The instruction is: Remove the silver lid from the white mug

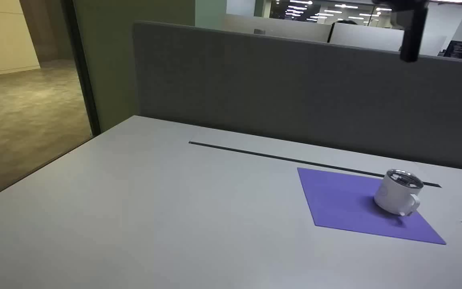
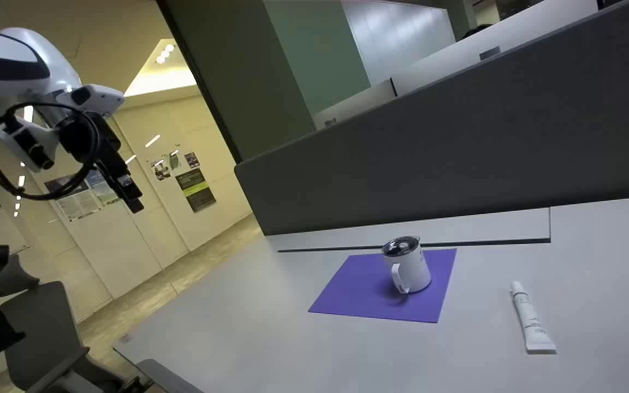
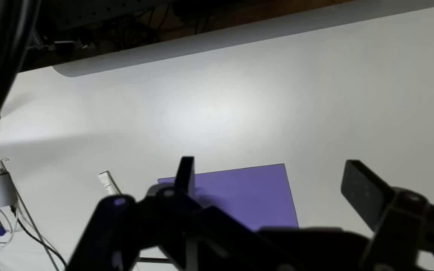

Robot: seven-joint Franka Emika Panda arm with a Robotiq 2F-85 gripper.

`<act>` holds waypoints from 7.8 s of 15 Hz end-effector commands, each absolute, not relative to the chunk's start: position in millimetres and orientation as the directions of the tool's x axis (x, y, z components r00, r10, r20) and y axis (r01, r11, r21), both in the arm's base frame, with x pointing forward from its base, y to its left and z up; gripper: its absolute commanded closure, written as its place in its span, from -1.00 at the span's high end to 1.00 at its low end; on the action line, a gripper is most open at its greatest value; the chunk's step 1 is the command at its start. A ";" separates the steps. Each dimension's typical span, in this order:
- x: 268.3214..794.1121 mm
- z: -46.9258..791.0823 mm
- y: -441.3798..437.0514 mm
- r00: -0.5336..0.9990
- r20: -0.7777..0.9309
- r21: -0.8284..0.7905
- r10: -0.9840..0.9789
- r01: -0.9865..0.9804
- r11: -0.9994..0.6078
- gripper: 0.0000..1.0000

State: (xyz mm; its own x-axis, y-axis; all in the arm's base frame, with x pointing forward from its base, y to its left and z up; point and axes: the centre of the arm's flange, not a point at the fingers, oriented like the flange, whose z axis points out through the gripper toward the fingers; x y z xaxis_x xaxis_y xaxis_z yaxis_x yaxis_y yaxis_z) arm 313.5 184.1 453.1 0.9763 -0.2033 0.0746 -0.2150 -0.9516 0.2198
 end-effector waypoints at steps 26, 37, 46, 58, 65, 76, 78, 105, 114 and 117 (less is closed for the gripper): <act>625.1 282.0 22.8 0.949 -0.125 0.447 0.289 0.314 -0.838 -0.91; 620.2 268.4 11.5 0.958 -0.114 0.457 0.261 0.284 -0.843 -0.99; 644.8 208.7 -37.8 0.890 -0.070 0.431 0.451 0.435 -0.791 -1.00; 647.1 149.5 -43.7 0.890 -0.046 0.402 0.453 0.432 -0.807 -1.00; 642.2 144.6 -37.6 0.895 -0.058 0.438 0.443 0.422 -0.794 -1.00; 637.6 134.6 -35.4 0.905 -0.064 0.448 0.421 0.404 -0.798 -1.00; 637.7 133.1 -35.9 0.907 -0.060 0.449 0.418 0.398 -0.800 -1.00; 625.1 145.0 -52.0 0.953 -0.028 0.334 0.303 0.295 -0.895 -1.00; 630.1 135.7 -59.7 0.957 0.004 0.378 0.289 0.266 -0.887 -1.00; 633.5 136.7 -68.3 0.959 0.012 0.398 0.283 0.256 -0.881 -1.00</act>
State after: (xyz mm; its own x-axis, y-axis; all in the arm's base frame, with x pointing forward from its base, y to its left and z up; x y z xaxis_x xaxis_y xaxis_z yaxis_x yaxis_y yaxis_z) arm 630.5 -59.4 139.3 0.9524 0.3048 -0.0042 0.2854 -0.8867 0.3638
